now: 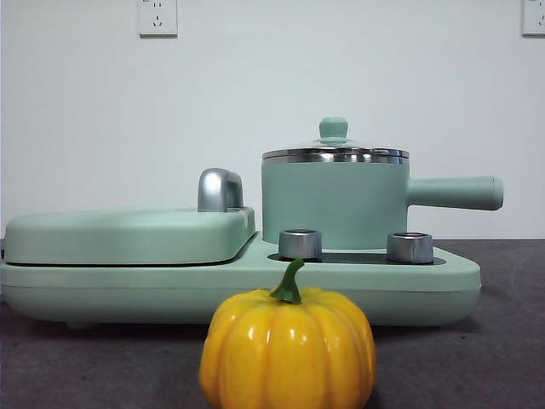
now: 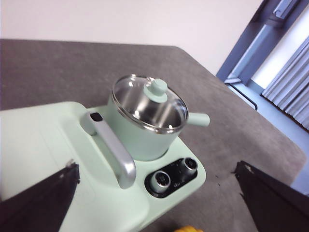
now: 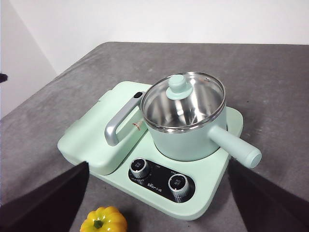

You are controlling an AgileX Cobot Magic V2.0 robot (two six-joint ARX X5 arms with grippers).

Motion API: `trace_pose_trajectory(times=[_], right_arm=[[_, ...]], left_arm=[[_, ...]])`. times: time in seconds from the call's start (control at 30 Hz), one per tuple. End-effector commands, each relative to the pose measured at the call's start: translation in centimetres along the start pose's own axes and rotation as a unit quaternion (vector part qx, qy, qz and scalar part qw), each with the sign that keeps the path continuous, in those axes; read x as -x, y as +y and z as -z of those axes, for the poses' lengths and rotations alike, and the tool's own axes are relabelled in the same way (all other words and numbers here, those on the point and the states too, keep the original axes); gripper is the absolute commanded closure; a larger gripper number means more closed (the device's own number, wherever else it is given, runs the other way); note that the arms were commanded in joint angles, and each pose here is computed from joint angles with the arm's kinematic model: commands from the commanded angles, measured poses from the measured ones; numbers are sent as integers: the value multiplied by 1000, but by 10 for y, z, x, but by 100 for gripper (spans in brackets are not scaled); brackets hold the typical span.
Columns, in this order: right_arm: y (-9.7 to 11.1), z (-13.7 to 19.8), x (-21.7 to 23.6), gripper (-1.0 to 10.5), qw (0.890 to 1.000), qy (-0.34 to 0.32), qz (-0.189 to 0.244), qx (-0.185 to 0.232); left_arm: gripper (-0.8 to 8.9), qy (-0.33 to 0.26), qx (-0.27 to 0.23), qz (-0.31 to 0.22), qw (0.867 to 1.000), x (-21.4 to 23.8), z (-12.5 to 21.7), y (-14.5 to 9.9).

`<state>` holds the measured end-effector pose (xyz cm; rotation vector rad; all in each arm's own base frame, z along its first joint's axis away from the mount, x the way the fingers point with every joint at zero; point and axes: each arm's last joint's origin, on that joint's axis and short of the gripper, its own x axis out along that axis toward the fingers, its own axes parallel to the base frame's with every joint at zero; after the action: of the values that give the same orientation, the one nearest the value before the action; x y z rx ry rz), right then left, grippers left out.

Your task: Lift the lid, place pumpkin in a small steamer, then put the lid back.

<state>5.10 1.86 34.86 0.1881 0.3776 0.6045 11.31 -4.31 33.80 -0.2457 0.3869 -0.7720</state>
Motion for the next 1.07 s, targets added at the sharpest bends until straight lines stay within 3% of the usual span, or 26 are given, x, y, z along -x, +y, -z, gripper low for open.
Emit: trace_pose_trajectory(times=[0.03,0.53,1.07], right_arm=[[2,-4,2,479,1000,-7,-3,9],[2,-4,2,479,1000,-7,-3,8],[2,-4,2,479,1000,-6,-3,8]], left_arm=[[274,5,-4,12,1000,-6,-6,-1],[283,100,5,64,993,-87,-24,5],[283,145,-67,24,987,-208,-65,-14]])
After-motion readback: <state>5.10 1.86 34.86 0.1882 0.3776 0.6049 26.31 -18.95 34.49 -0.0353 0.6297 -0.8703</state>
